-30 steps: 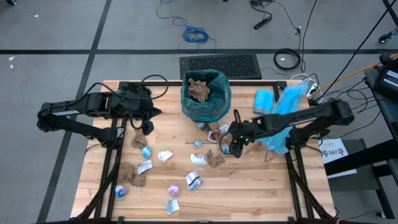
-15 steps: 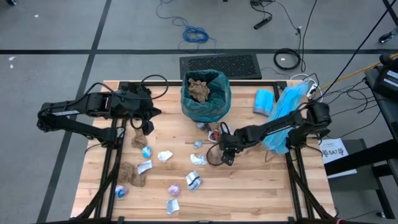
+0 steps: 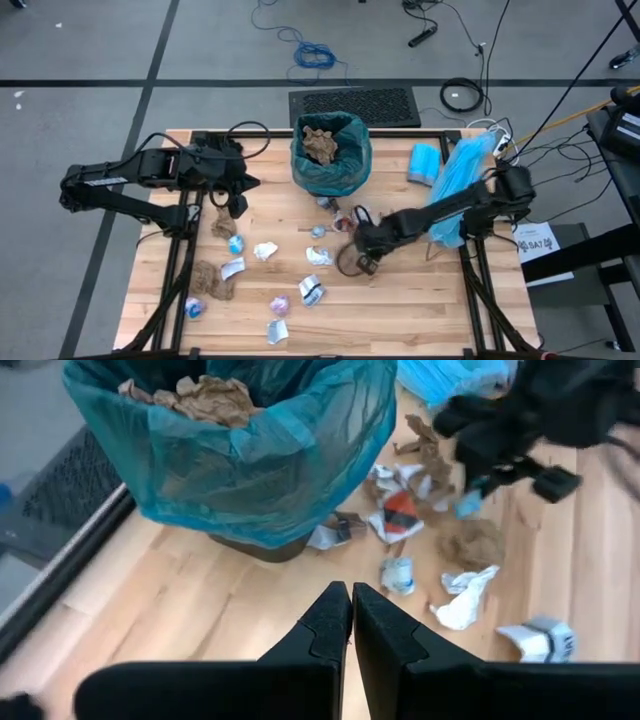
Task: Place trash/remove bag and relplace
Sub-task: Put the blue plastic into the trash bin, then put the brown napkin into the trash bin, then put the blue plastic into the trash bin
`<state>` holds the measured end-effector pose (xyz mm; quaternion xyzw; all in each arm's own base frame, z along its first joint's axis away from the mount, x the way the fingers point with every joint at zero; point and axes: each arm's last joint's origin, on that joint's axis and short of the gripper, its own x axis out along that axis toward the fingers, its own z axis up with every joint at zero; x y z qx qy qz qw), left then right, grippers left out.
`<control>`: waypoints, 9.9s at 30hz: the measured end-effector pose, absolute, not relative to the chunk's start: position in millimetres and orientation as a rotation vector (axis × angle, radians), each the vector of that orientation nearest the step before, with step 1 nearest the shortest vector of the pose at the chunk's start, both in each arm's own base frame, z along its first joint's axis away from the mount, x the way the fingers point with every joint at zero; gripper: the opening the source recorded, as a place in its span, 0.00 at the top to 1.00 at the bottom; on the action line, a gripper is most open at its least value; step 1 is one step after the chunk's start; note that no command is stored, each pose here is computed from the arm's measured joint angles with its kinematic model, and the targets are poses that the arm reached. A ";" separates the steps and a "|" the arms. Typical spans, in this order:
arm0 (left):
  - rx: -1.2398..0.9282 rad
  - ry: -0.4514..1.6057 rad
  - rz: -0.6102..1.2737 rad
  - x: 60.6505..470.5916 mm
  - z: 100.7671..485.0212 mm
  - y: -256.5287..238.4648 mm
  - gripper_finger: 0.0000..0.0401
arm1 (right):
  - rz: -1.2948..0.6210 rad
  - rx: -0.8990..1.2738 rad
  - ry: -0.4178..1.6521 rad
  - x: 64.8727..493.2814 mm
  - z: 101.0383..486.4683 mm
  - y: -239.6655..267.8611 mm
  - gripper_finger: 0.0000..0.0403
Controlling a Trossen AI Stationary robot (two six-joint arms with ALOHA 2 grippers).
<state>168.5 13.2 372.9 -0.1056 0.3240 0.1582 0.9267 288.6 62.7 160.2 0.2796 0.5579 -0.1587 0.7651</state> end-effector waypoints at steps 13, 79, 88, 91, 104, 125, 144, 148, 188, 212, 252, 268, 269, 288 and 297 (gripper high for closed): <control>-0.208 0.674 0.316 168.1 372.3 13.0 0.94 | -0.346 0.739 0.876 223.3 285.9 81.2 0.98; -0.168 0.696 0.303 188.3 365.7 13.9 0.94 | -0.534 0.346 0.390 316.0 366.0 -100.7 0.46; -0.343 0.787 0.371 195.8 352.6 13.8 0.94 | -0.555 0.426 0.429 244.4 403.3 -75.1 0.46; -0.384 0.837 0.407 195.9 347.2 13.8 0.94 | -0.537 0.458 0.443 221.4 411.7 -61.1 0.46; -0.475 1.215 0.702 197.7 310.1 27.3 0.65 | -0.533 0.476 0.482 181.2 419.7 -22.1 0.46; -0.776 1.453 0.996 206.9 216.0 19.2 0.33 | -0.437 0.476 0.594 182.0 410.5 7.3 0.46; -1.055 1.314 1.194 162.7 165.2 11.2 0.33 | -0.417 0.440 0.604 180.0 409.6 18.9 0.46; -1.076 1.274 1.185 160.8 151.5 11.3 0.34 | -0.419 0.443 0.604 180.3 409.4 18.9 0.46; -0.744 0.897 0.642 227.8 329.0 44.5 0.99 | -0.476 0.508 0.657 171.3 395.1 43.2 0.46; -0.523 0.403 0.408 322.1 390.1 118.2 0.85 | -0.491 0.540 0.662 182.8 369.4 47.2 0.46; -0.629 1.084 0.572 206.9 349.6 -26.5 0.61 | -0.450 0.440 0.673 183.5 370.2 47.3 0.46; -1.062 1.087 0.928 178.8 206.9 -75.1 0.61 | -0.429 0.402 0.683 183.5 370.3 47.5 0.46; -1.069 1.086 0.961 176.9 201.9 -74.3 0.61 | -0.427 0.398 0.684 183.6 370.3 47.5 0.46; -1.188 1.067 1.107 155.6 140.4 -63.3 0.75 | -0.409 0.368 0.689 183.9 370.6 47.8 0.46; -1.220 0.984 0.925 178.9 168.7 -73.5 0.97 | -0.390 0.367 0.701 183.9 370.4 48.3 0.46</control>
